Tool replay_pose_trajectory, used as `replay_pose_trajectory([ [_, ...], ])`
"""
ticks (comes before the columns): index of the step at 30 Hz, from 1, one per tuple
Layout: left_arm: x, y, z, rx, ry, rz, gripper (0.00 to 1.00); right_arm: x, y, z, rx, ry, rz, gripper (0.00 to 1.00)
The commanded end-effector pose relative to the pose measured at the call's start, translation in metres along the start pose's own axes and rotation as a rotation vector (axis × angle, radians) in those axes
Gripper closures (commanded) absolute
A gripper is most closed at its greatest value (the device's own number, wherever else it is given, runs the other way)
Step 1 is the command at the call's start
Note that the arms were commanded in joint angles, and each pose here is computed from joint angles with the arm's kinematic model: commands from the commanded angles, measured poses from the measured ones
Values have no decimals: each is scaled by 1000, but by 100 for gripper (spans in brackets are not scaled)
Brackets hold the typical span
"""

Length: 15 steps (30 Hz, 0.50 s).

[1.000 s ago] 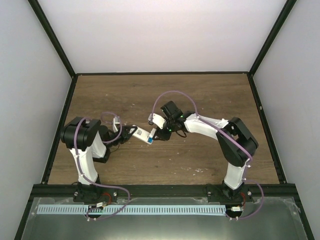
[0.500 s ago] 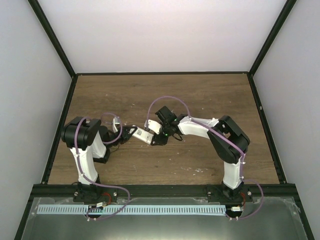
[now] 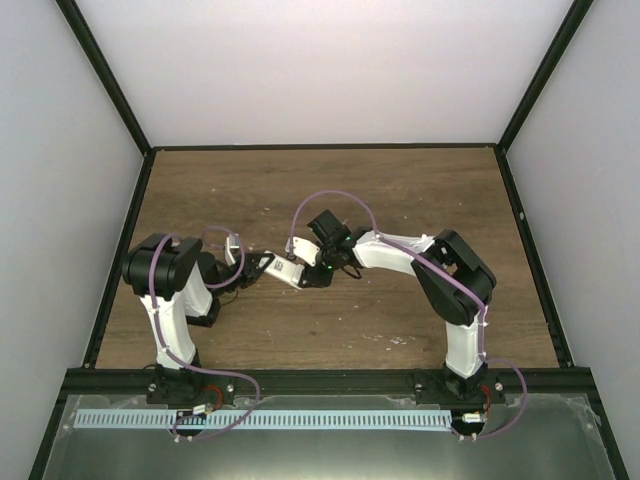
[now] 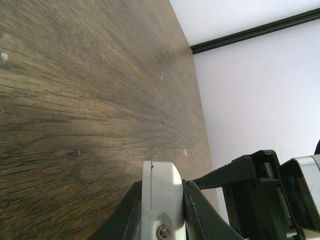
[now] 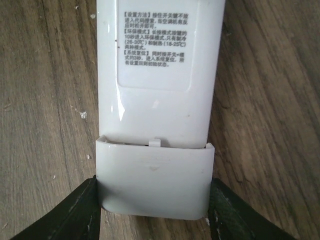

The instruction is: Load the batteries into the remote control

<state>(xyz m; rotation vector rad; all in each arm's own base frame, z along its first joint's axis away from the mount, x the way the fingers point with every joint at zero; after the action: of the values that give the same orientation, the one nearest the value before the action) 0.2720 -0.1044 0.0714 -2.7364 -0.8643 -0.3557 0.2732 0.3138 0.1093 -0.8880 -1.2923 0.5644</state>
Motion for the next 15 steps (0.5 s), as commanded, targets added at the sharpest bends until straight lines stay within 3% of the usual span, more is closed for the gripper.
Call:
replay_pose_trajectory([
  [1,0,-2,-4,-38,73,-2,100,8,3,2,17,-32,-2,54],
  [15,0,-1,-4,-39,73,-1,100,-4,10,10,46,-31,55,53],
])
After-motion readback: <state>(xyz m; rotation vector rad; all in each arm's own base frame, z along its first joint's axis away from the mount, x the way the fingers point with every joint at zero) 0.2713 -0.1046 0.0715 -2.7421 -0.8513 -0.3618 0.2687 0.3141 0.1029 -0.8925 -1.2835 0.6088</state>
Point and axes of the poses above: each gripper's point midway between its finger pads, its own y axis out along the fingers, its own z axis along the line the jaws close on, x = y × z, the point moved 8 cm from there along -y, back along the fingers, and after that the axes turned 1 degree about y, right-handed, at the moved point
